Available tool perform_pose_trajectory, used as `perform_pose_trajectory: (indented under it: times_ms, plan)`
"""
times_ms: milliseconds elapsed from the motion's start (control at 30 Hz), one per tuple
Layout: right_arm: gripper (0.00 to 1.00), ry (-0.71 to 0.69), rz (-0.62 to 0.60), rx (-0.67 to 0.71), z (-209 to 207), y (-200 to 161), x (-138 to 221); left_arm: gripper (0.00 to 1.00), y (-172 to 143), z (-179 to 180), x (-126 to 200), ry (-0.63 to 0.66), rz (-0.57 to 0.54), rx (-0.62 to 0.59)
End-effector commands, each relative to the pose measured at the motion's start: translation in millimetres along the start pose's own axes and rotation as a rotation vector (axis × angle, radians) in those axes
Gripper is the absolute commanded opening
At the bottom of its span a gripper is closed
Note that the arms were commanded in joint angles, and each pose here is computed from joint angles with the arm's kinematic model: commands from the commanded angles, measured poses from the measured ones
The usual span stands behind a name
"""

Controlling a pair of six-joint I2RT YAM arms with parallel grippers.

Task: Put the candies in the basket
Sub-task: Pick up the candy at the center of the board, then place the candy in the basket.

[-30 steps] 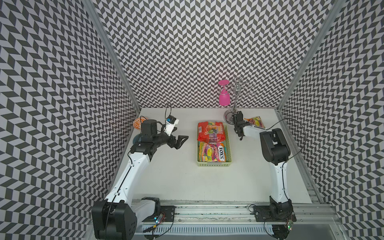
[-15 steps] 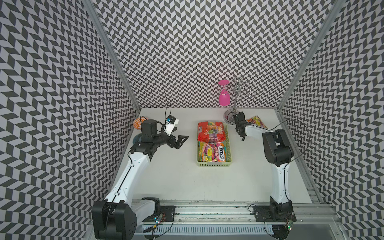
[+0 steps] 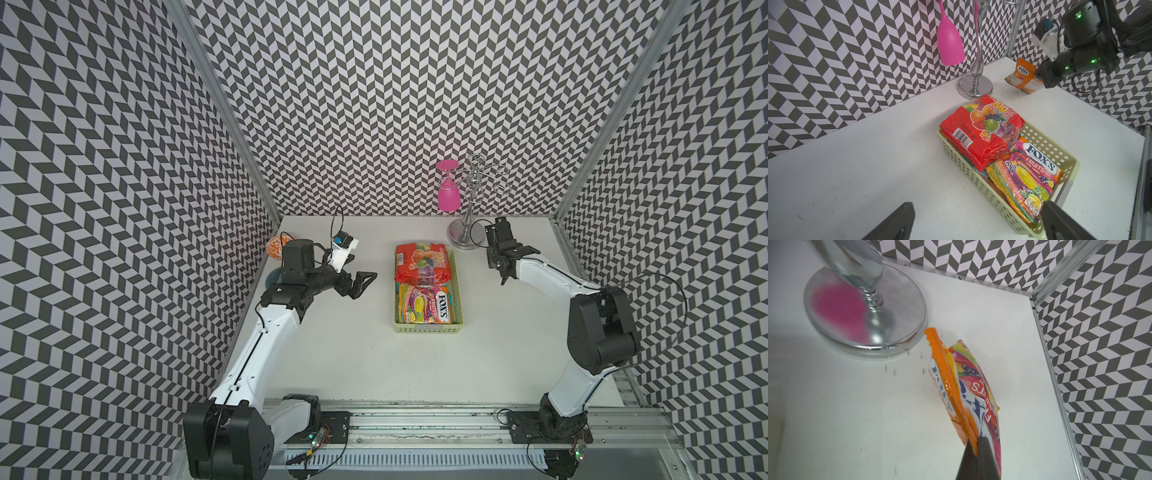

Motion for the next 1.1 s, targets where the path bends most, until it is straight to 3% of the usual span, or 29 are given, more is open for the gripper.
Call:
perform_pose_trajectory:
  times_ms: [0,700,1067]
  plan:
    - [0.0,0.094,-0.042,-0.083,-8,8,34,0.99,-3,-5,2,-0.035,0.006,-0.038]
    - [0.0,0.696,-0.156,-0.305,-37,-1,180,0.99,-32,-25,2,-0.113,0.042,-0.123]
    - [0.0,1.11,-0.027,-0.436,16,-18,236,0.99,-31,-21,2,-0.083,0.045,-0.114]
Point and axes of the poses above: each gripper's point midway between its finger pads, its own x axis back along the fingers, its own z axis along the line the jaws close on, y = z × x, the point moved 7 cm from there along x, back along the fingers
